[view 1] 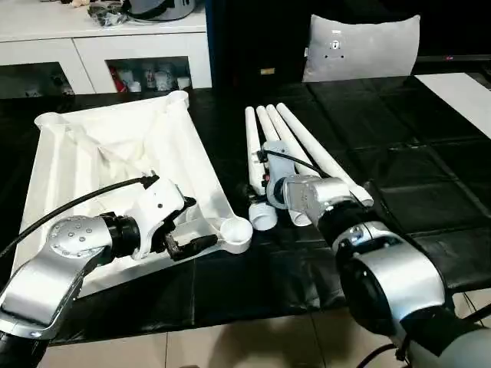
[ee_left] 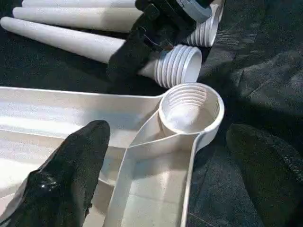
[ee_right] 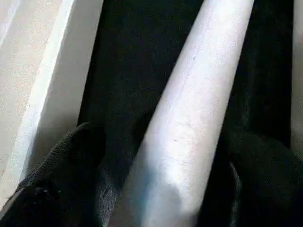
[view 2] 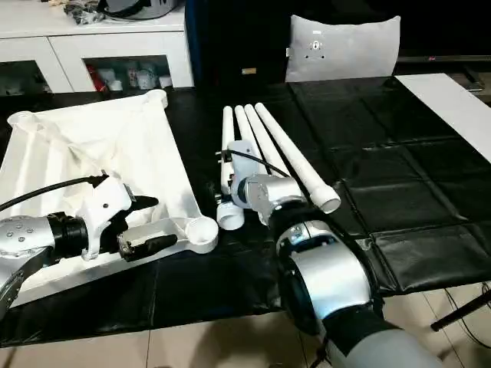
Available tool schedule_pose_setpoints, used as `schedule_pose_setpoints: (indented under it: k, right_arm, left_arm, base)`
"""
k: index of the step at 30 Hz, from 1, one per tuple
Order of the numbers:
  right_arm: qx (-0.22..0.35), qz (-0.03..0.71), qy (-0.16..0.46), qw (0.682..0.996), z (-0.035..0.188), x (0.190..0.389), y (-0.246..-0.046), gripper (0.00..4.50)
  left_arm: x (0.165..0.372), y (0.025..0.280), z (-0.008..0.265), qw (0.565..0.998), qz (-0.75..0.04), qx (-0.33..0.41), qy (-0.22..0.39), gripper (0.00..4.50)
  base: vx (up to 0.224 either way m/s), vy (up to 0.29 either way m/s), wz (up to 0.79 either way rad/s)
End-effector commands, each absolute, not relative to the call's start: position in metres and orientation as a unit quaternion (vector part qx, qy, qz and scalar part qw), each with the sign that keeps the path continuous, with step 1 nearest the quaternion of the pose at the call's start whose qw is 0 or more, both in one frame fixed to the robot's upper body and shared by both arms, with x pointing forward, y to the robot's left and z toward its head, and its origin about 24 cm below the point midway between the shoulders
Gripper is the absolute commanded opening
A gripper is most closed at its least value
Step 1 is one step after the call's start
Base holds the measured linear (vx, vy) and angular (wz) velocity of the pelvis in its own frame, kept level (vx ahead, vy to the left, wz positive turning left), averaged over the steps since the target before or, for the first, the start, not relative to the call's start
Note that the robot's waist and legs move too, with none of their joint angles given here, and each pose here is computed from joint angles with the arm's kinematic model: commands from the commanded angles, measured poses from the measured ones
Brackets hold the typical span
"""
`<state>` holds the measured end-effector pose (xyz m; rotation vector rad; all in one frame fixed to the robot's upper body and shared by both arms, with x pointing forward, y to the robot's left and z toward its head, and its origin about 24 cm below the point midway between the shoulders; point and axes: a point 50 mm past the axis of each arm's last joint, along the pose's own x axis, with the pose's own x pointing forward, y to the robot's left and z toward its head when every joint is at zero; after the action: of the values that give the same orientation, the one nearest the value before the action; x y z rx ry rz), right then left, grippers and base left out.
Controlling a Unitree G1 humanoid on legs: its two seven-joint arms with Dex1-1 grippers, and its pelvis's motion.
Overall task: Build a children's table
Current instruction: Pick table leg
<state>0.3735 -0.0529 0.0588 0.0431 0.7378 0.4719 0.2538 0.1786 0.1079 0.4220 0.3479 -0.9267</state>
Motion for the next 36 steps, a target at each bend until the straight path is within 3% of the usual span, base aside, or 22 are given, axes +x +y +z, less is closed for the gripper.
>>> schedule_pose_setpoints:
  k: [1, 21, 27, 36]
  right_arm:
    - [0.028, 0.229, 0.367, 0.901, 0.059, 0.373, -0.052, 4.08]
    - [0.042, 0.231, 0.381, 0.894, 0.065, 0.375, -0.058, 2.32]
    - [0.044, 0.23, 0.379, 0.895, 0.066, 0.376, -0.058, 1.97]
    - [0.077, 0.214, 0.36, 0.905, 0.072, 0.381, -0.062, 1.86]
  left_arm:
    - [0.252, 0.176, 0.109, 0.853, -0.447, 0.213, 0.166, 4.5]
    - [0.251, 0.175, 0.109, 0.85, -0.454, 0.21, 0.167, 4.5]
    - [0.25, 0.175, 0.109, 0.849, -0.455, 0.21, 0.167, 4.5]
    - [0.252, 0.175, 0.109, 0.852, -0.451, 0.21, 0.163, 4.5]
  base:
    - [0.0, 0.0, 0.0]
    - [0.0, 0.0, 0.0]
    - [0.0, 0.0, 0.0]
    - [0.0, 0.0, 0.0]
